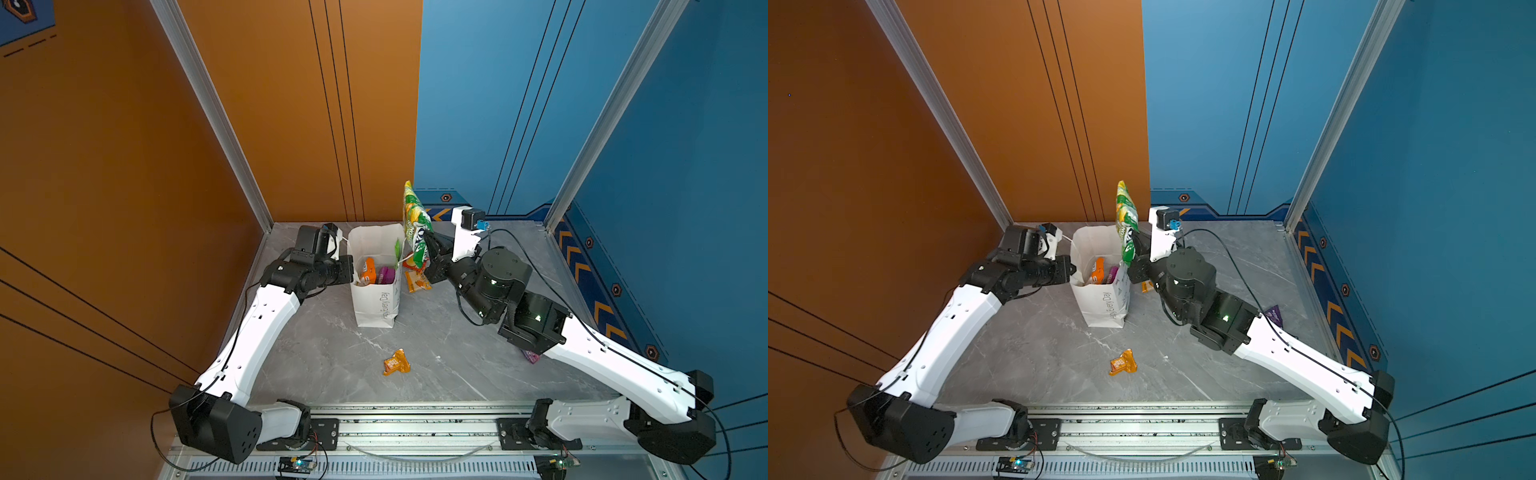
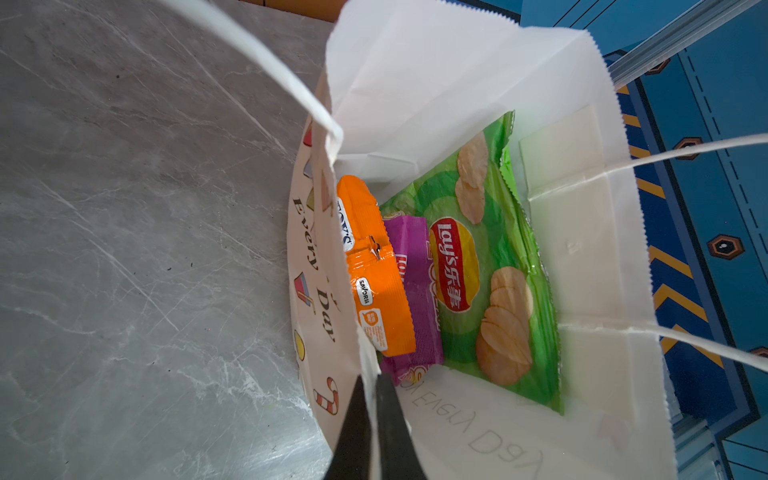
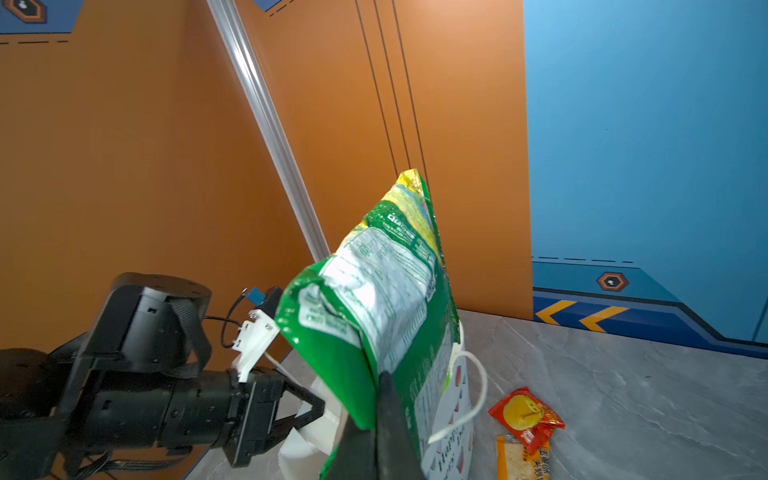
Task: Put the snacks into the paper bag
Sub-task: 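Lift the green snack bag with the right gripper toward the paper bag, then lower the green bag into the paper bag opening with the right gripper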
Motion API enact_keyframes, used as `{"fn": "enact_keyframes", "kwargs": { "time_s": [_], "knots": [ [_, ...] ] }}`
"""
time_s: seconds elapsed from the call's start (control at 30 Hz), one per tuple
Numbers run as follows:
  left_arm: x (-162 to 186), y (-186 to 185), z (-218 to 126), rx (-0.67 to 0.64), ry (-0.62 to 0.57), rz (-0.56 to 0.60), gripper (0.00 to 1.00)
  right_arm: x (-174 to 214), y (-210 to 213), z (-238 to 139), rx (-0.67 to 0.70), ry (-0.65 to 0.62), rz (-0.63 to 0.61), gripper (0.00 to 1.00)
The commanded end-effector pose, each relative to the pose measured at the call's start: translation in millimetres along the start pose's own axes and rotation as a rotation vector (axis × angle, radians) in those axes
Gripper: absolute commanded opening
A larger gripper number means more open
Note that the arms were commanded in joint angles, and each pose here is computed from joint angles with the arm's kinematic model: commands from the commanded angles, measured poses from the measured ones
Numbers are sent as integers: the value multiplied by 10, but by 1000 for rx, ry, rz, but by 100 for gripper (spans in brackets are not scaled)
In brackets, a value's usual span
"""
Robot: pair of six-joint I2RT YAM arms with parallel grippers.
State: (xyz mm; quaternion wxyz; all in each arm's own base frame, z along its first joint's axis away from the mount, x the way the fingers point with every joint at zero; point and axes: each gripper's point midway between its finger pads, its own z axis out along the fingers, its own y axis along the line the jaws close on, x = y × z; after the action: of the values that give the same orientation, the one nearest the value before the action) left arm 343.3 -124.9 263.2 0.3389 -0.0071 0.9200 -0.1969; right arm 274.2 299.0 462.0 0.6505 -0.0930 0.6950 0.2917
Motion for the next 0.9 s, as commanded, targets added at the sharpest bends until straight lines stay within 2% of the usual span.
{"fn": "enact_keyframes", "kwargs": {
  "time_s": [0.0,0.4,0.67,0.87],
  "knots": [
    [-89,-12,-76,-11,-56,47,0,-209,214,1,-57,-29,22,0],
    [-71,-72,-89,2,-56,59,0,161,512,384,-89,87,103,0],
    [-65,-85,-87,2,-55,65,0,394,433,580,-24,175,176,0],
    [-66,-84,-87,1,-56,66,0,685,361,727,43,303,176,0]
  ]
}}
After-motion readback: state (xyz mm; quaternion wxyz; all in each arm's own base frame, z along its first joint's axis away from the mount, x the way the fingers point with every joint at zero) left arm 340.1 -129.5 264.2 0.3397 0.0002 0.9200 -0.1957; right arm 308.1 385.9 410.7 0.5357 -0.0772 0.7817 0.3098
